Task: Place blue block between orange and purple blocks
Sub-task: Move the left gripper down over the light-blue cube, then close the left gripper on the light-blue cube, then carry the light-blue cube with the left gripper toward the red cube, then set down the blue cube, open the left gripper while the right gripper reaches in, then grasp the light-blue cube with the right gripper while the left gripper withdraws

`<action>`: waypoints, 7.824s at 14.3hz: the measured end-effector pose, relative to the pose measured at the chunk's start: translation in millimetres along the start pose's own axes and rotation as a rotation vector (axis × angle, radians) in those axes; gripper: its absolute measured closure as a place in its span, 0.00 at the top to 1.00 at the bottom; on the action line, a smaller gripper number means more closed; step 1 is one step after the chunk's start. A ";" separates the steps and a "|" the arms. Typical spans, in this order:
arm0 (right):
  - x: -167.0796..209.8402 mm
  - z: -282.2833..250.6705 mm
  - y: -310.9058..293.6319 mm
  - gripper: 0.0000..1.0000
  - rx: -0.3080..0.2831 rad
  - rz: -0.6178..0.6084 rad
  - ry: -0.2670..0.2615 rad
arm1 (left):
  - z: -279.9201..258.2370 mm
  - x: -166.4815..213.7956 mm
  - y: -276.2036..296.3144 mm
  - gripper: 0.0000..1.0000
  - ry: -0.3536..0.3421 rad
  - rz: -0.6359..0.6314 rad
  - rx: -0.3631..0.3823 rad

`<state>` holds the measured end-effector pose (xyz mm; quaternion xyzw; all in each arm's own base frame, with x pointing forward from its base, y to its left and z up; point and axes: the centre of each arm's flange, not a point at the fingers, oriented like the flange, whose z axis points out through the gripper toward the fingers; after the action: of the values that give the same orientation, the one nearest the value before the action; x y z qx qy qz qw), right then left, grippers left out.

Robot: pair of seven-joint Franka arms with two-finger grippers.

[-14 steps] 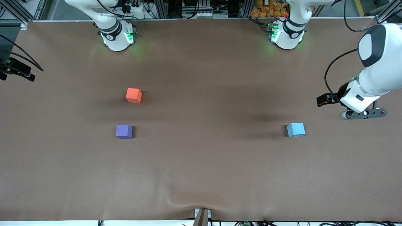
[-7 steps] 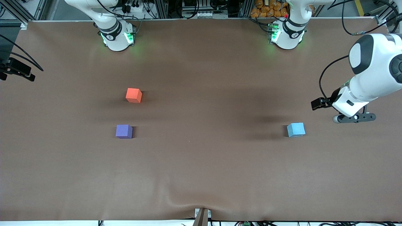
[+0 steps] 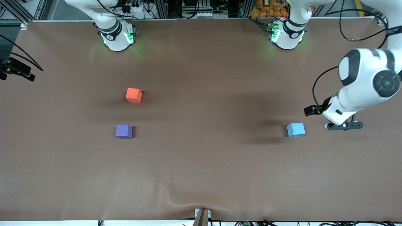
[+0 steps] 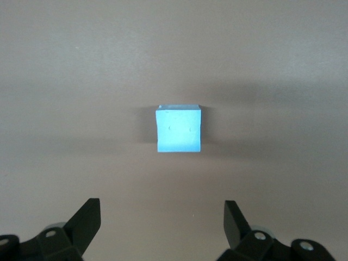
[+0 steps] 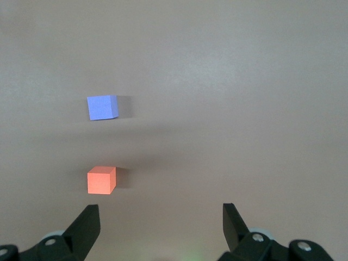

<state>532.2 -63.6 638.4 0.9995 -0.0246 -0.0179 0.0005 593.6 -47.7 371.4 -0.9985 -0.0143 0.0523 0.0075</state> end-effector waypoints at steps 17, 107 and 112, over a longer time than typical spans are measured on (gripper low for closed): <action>-0.2 0.2 0.4 1.00 0.000 0.001 -0.001 | 142.9 34.3 13.1 1.00 -0.020 -0.019 -0.046; -59.3 434.5 -443.7 0.71 0.039 0.062 -0.033 | -288.3 -102.1 -4.5 1.00 0.124 -0.021 -0.026; -36.7 401.5 -423.7 0.61 -0.001 0.141 -0.098 | -286.3 -100.2 -18.9 1.00 0.120 -0.050 -0.024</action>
<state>502.0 361.4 237.6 0.9932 -0.0951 -0.0666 0.0011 523.5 -35.6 666.8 -0.9992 -0.0395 -0.0078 -0.0024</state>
